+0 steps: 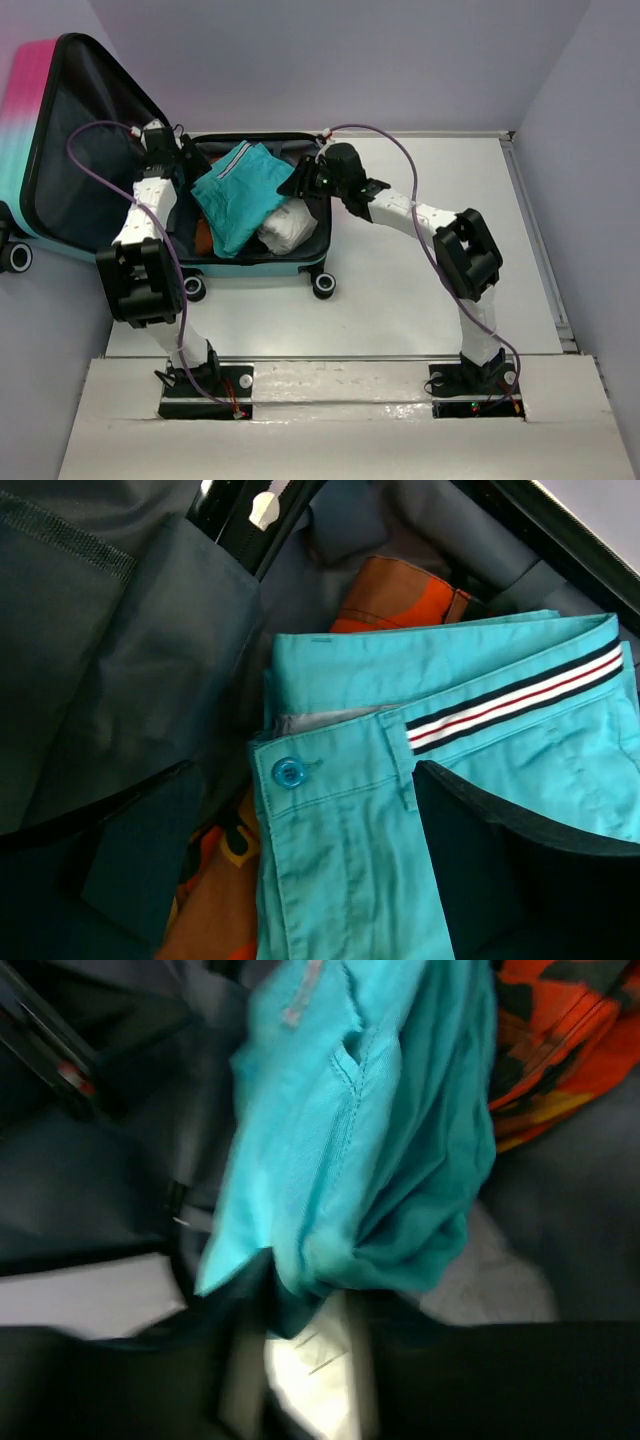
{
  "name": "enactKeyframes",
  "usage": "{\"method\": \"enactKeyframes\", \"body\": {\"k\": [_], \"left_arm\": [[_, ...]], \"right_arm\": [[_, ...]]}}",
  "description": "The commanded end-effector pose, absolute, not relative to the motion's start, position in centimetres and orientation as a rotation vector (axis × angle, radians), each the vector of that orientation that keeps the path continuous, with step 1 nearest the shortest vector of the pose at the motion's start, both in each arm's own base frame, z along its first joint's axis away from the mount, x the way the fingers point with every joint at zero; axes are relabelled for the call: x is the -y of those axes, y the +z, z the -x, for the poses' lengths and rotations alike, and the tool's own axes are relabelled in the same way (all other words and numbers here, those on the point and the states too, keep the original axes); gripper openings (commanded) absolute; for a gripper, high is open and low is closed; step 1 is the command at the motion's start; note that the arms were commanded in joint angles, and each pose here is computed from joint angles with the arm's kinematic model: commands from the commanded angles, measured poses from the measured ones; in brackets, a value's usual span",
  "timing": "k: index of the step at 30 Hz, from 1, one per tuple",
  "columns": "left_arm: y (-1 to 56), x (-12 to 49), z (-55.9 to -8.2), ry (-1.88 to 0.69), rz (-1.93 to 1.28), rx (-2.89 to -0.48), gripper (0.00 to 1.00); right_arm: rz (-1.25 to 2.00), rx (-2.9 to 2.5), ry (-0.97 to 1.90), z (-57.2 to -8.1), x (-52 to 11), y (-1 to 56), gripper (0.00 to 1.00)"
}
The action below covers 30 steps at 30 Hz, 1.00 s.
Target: Pack the luggage
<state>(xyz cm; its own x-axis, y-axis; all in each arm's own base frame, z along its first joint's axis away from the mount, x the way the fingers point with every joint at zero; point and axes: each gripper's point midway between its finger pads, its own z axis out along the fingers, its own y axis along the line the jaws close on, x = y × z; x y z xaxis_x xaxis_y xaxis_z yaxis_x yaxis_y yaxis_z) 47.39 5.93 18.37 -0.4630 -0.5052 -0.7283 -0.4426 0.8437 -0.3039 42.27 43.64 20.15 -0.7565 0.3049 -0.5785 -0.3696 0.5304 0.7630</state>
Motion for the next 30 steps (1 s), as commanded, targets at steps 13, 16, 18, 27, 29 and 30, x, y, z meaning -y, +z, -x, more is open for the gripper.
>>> {"method": "enactKeyframes", "body": {"k": [13,16,18,27,29,30], "left_arm": [[41.4,1.9,-35.0,-0.262,0.436,-1.529,0.99],[40.4,0.5,-29.8,-0.242,0.497,-1.488,0.98],[39.0,-1.0,-27.4,-0.187,0.552,-1.475,0.96],[32.7,-11.4,-16.0,0.432,0.897,-1.450,0.95],[32.7,-11.6,-16.2,0.452,0.904,-1.444,0.96],[32.5,-11.7,-16.5,0.471,0.906,-1.451,0.96]], "right_arm": [[0.310,-1.926,1.109,-39.0,-39.1,29.7,0.96],[0.316,-1.899,1.061,-37.2,-36.9,30.4,0.97],[0.311,-1.887,1.041,-36.3,-35.7,30.3,0.96],[0.360,-1.853,1.012,-31.2,-31.7,28.2,0.87],[0.373,-1.872,1.011,-30.7,-31.4,27.2,0.87],[0.384,-1.864,1.017,-30.4,-31.3,27.3,0.87]]}}
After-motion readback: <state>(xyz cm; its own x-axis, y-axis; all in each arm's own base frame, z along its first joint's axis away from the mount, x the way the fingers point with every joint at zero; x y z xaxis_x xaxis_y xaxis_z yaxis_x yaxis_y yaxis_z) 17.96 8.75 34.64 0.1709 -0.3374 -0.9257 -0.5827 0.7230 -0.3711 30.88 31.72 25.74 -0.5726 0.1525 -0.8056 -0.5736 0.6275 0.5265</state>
